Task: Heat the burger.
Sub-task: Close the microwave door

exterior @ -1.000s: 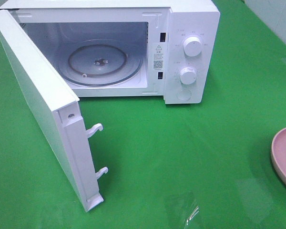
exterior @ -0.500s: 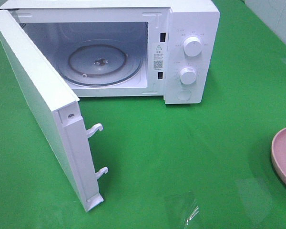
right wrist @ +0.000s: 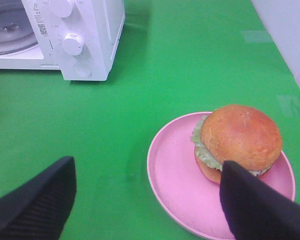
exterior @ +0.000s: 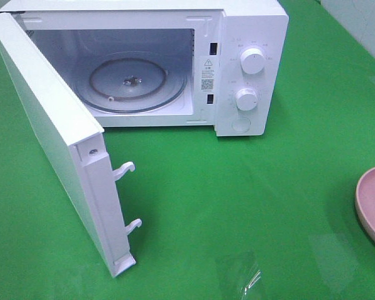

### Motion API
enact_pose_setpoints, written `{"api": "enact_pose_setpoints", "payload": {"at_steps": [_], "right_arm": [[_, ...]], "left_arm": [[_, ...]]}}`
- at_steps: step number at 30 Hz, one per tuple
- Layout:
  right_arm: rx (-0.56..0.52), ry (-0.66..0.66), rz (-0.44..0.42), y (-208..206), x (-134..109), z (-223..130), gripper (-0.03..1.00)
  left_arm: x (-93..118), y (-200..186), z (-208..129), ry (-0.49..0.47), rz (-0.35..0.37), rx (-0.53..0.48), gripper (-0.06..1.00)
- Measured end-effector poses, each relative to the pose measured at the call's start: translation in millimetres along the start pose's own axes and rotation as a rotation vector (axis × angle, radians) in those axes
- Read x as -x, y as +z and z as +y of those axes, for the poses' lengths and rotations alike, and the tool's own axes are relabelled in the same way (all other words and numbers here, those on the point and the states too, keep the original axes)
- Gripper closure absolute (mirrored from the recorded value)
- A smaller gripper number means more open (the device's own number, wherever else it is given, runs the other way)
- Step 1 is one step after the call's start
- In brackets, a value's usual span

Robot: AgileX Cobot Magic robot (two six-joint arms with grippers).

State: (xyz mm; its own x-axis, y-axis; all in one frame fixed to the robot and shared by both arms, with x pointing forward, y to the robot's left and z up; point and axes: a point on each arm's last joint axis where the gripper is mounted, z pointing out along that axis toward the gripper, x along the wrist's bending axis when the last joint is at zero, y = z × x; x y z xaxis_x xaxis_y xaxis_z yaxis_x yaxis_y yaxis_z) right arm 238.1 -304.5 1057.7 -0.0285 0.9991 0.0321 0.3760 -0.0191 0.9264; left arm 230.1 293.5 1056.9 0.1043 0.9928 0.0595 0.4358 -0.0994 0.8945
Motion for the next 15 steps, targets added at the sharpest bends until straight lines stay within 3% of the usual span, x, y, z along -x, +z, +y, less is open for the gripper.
{"api": "enact_pose_setpoints", "payload": {"at_steps": [15], "right_arm": [[0.001, 0.0, 0.0, 0.0, 0.0, 0.1, 0.21]], "left_arm": [[0.0, 0.0, 0.0, 0.0, 0.0, 0.0, -0.04]]}}
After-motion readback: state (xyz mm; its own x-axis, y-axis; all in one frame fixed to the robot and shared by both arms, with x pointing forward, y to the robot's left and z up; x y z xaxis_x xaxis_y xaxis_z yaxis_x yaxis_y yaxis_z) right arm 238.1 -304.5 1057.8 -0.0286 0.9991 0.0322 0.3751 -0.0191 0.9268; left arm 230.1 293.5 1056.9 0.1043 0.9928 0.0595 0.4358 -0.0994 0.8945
